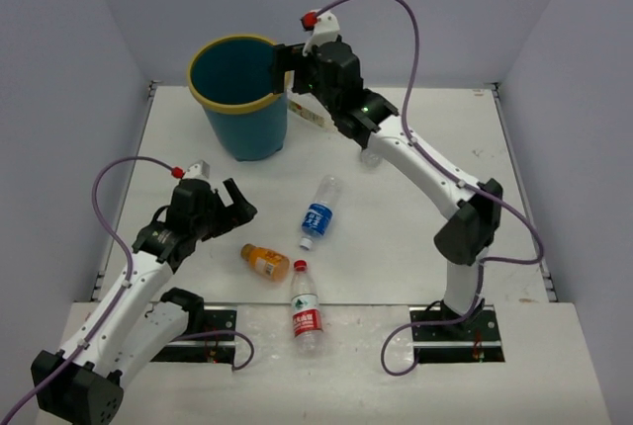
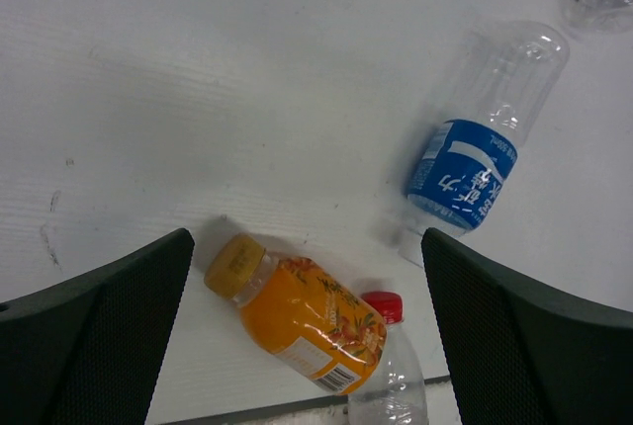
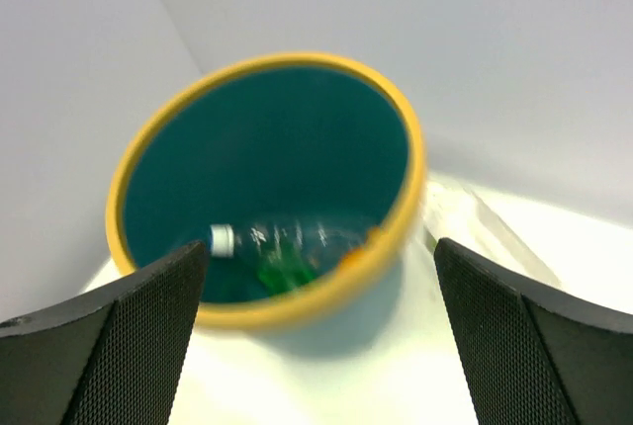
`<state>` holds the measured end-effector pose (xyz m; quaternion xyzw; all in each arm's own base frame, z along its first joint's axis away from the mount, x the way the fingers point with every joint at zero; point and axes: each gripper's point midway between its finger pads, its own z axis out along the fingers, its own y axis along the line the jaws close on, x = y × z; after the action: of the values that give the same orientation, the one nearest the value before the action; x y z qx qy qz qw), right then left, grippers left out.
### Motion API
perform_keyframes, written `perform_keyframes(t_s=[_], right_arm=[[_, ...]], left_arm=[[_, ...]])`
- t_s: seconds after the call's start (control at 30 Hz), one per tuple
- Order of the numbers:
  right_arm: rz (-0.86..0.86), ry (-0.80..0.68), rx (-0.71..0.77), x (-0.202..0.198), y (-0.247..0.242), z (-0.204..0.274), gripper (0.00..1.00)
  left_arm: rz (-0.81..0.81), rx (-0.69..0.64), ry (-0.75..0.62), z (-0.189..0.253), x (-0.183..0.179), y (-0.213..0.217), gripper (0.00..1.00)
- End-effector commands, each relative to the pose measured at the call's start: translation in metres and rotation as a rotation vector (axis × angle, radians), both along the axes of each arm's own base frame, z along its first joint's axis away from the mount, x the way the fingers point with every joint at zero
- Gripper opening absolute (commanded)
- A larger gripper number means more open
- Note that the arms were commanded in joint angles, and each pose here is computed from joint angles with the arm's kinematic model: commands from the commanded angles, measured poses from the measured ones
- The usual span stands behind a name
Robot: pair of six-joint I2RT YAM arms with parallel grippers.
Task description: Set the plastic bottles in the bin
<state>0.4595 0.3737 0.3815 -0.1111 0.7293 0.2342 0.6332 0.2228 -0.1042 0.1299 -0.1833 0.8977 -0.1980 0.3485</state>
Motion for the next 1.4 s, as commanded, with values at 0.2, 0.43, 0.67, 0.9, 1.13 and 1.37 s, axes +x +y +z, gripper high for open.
perform_keyframes(t_s=[0.2, 0.43, 0.67, 0.9, 1.13, 1.37], right_arm=[[-0.386, 0.129, 0.255, -0.066, -0.171, -0.024, 0.99], [-0.596, 0.184, 0.356, -0.122, -0.254, -0.091, 0.99], [-0.67, 0.19, 0.355, -0.152, -0.284, -0.116, 0.99], [-0.753, 0.149, 0.321, -0.166, -0.31, -0.122, 0.99], [-0.77, 0.132, 0.333, -0.178, -0.322, -0.125, 0.99], [-0.787, 0.166, 0.327, -0.187, -0.327, -0.137, 0.99]], left_arm=[[0.141, -0.055, 0.212, -0.009, -0.035, 0.007, 1.0], [0.105, -0.113, 0.38, -0.04, -0.062, -0.009, 1.0], [0.071, -0.115, 0.43, -0.054, -0.064, -0.038, 1.0], [-0.008, -0.01, 0.534, -0.07, -0.072, -0.06, 1.0], [0.01, 0.01, 0.519, -0.077, -0.065, -0.065, 1.0], [0.002, 0.043, 0.499, -0.083, -0.059, -0.067, 0.83]])
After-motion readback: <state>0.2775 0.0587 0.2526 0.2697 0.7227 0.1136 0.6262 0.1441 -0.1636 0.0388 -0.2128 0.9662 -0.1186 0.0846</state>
